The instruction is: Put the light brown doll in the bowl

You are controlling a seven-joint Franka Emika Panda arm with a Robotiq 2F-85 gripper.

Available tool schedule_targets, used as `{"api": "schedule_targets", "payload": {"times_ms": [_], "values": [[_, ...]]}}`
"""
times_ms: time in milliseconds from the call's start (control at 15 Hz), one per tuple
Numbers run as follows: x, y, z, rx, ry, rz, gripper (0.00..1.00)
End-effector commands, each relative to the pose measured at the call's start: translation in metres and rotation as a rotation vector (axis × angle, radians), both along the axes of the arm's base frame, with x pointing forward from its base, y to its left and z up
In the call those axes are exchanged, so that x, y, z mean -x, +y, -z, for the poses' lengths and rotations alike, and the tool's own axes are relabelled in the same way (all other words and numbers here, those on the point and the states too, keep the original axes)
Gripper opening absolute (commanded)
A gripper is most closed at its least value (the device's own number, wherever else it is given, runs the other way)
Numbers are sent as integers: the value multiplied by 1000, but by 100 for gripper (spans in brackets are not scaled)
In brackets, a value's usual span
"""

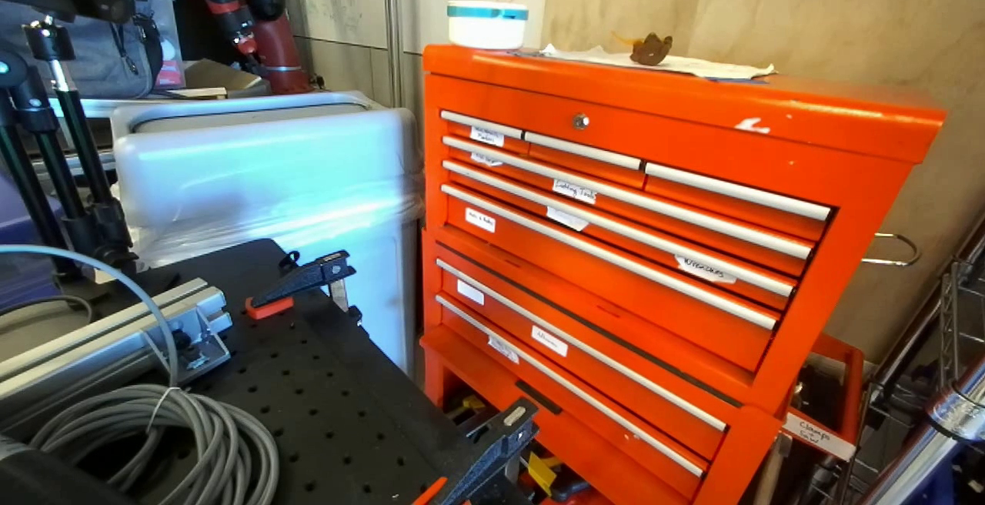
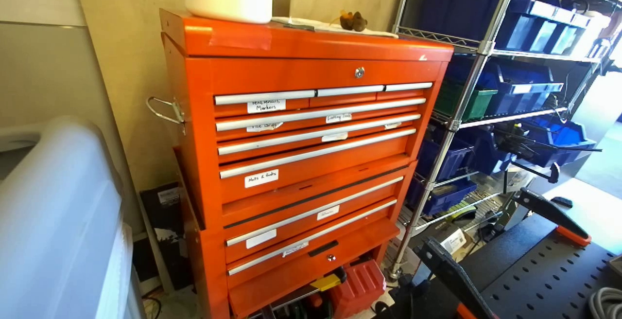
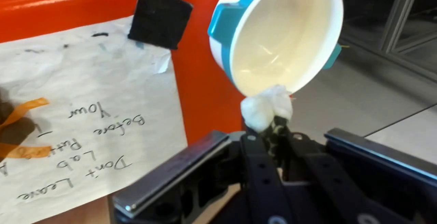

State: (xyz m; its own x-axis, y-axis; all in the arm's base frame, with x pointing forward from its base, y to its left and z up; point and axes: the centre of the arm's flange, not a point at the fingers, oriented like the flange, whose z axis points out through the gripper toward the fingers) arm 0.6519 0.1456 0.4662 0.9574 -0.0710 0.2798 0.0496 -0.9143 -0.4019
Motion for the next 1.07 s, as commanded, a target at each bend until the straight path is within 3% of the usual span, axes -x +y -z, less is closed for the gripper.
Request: {"api": "schedule_targets", "payload": {"times_ms": [0, 733, 800, 867, 1000], "values": [[11, 20, 20, -26, 20, -129, 3], [23, 68, 58, 69, -28, -301, 3], [21, 69, 62, 78, -25, -305, 36], [20, 70, 66, 88, -27, -309, 38], [17, 71, 74, 117, -41, -316, 51]]}}
